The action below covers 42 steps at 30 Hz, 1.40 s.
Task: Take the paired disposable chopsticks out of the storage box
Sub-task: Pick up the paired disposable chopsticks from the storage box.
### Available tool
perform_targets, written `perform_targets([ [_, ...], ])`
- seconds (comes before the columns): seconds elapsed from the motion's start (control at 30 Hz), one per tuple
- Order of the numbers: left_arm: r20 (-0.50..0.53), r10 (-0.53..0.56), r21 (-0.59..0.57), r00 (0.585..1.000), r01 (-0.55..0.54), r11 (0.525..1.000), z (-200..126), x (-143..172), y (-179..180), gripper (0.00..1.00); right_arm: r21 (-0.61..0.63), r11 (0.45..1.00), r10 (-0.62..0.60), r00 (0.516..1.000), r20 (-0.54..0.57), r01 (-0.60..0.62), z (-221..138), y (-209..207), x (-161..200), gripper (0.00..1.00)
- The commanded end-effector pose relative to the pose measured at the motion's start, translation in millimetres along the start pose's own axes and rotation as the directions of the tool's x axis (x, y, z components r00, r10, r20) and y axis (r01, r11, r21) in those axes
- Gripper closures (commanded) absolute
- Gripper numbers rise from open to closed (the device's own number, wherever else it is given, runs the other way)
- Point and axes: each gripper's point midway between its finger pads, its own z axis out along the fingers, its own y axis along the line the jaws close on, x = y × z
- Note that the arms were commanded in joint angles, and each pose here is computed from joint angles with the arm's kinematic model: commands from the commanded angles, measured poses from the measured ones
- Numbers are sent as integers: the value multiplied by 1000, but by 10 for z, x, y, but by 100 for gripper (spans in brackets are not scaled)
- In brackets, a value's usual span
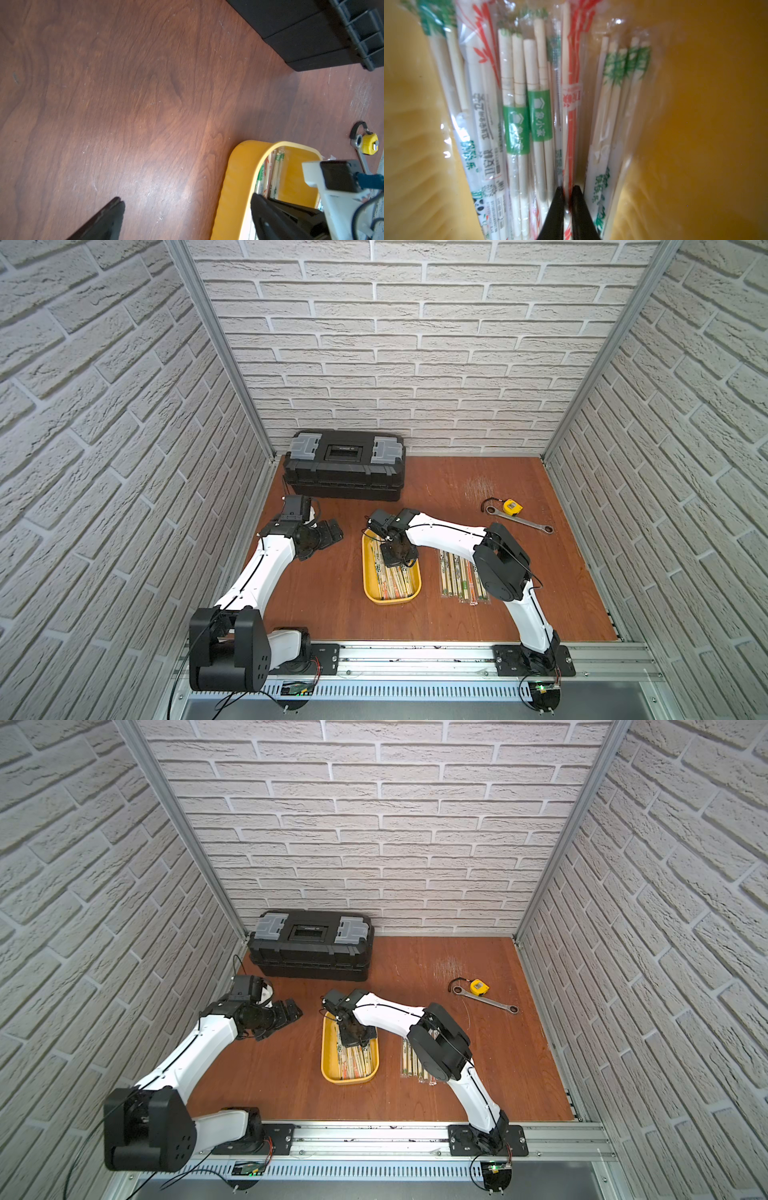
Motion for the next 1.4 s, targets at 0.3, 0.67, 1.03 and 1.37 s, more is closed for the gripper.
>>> perform_targets([
  [0.3, 8, 2, 21, 1000, -2, 1000, 0, 0, -10, 2, -87, 996, 27, 996, 84, -20, -486, 45, -88, 92],
  [0.67, 5, 0, 24, 1000, 0, 1000, 6, 25, -5, 2, -195, 981, 42, 990, 135, -15, -690, 195, -209, 93],
  [1.03, 2, 3, 41, 1000, -3, 999, 2, 24, -37, 2, -256, 963, 138, 967, 212, -82, -1102, -108, -331, 93],
  [1.37, 9, -3, 50, 1000, 2, 999, -10, 16, -64, 2, -87, 975, 221, 944, 244, -206, -1128, -935, -212, 92],
])
